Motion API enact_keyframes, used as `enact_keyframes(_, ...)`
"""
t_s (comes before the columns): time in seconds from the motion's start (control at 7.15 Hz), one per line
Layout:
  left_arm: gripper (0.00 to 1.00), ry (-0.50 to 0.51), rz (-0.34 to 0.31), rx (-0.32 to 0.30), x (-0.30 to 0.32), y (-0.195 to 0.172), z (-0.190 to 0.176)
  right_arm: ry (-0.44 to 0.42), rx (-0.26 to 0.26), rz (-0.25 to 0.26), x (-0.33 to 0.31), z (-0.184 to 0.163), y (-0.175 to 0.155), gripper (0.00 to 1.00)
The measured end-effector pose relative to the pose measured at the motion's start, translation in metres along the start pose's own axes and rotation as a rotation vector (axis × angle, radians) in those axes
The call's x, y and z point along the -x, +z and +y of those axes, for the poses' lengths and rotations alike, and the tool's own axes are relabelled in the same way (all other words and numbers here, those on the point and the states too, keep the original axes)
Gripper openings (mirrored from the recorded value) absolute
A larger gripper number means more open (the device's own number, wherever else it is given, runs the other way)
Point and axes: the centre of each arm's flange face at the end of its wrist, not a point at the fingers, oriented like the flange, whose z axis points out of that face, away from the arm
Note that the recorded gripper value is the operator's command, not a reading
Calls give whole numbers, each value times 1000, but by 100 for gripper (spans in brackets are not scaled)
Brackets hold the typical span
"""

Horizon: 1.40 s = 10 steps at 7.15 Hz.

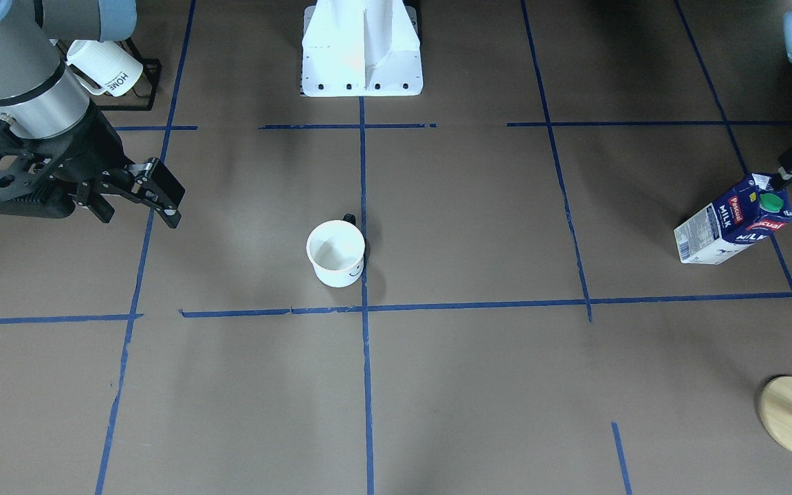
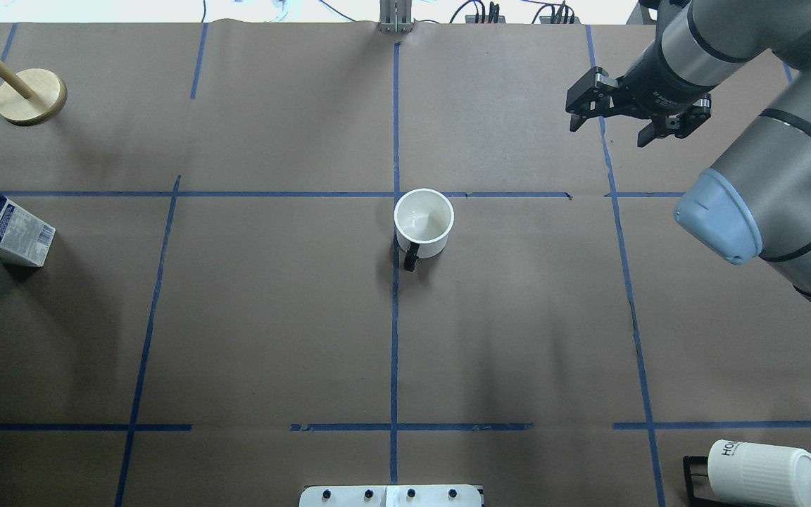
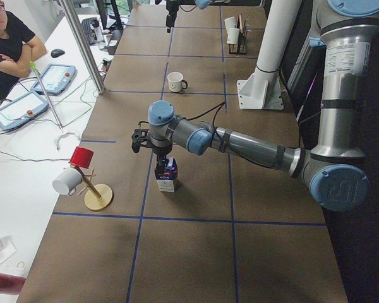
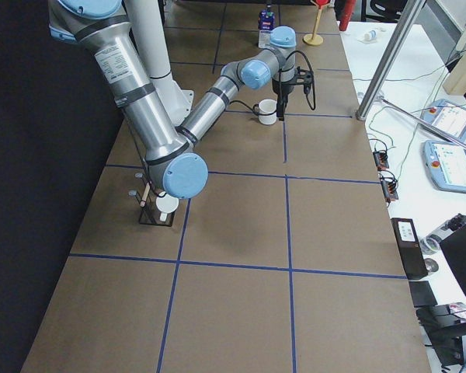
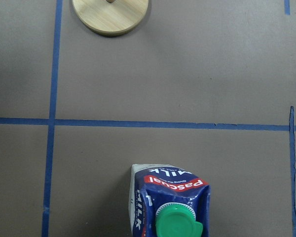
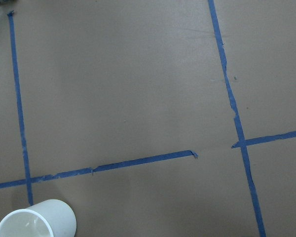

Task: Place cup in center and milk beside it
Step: 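Grasp the Pascual milk carton top with the left gripper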

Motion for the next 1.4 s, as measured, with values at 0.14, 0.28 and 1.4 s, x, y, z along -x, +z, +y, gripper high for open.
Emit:
enact_keyframes(0.14, 100, 4, -1, 17, -3, 10, 3, 1, -1, 0, 0, 0, 0, 100)
enact_keyframes(0.28, 100, 5, -3, 31, -3, 18, 3, 1, -1, 0, -1, -1, 0, 100)
enact_keyframes(1.4, 8, 3, -15, 72, -3, 41, 2, 7, 3, 7, -7, -1, 3, 100)
